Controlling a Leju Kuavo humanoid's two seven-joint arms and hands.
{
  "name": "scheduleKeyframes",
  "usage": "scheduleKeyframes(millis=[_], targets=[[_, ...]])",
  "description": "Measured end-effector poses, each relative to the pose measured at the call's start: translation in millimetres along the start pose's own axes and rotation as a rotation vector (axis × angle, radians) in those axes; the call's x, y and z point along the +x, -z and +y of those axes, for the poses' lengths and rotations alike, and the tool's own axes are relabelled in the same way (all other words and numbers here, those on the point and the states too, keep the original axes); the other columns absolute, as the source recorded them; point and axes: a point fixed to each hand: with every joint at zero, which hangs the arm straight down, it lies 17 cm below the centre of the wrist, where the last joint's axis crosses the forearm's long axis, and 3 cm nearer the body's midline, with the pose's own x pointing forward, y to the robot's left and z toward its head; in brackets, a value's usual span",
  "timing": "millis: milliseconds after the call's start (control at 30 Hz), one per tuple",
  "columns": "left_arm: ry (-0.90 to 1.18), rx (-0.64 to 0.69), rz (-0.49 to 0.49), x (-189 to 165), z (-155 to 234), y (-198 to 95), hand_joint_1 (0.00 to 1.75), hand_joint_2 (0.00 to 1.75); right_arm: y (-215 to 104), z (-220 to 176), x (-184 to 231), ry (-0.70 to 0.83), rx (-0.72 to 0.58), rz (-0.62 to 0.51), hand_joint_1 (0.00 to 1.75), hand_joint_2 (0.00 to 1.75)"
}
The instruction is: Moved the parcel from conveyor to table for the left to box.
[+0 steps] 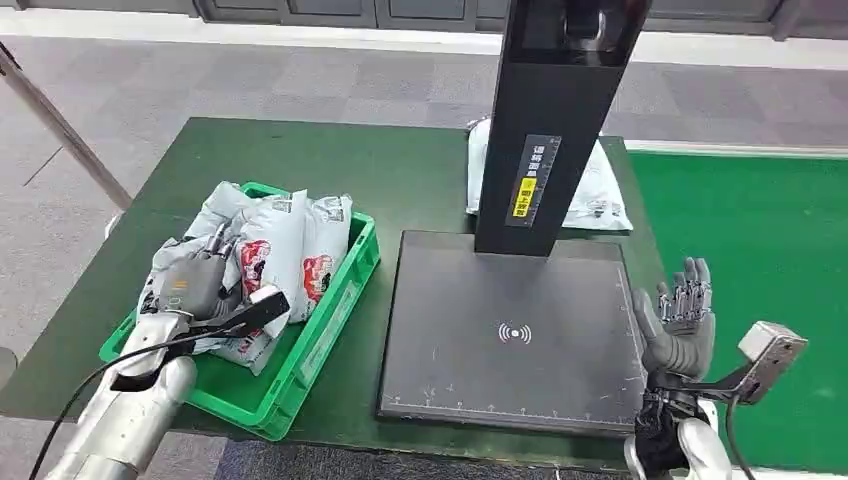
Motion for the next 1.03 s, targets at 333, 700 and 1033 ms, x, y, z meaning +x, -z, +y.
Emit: scheduleKeyframes(millis=[333,700,1033], targets=[[-0.247,0.01,-0.052,-3,10,-7,0.0,0.0,-8,-4,-4,0.015,0.003,0.02,0.0,1.75],[-0.915,0.4,-0.108,0,116,-26,0.0,0.0,-13,2,1,0.072,0.028,0.026,0.0,1.75],[-1.123,0.428,-0.209,31,145,-35,0.0,1.75,-10,20,7,0.047,0.086,-0.003,0.0,1.75]])
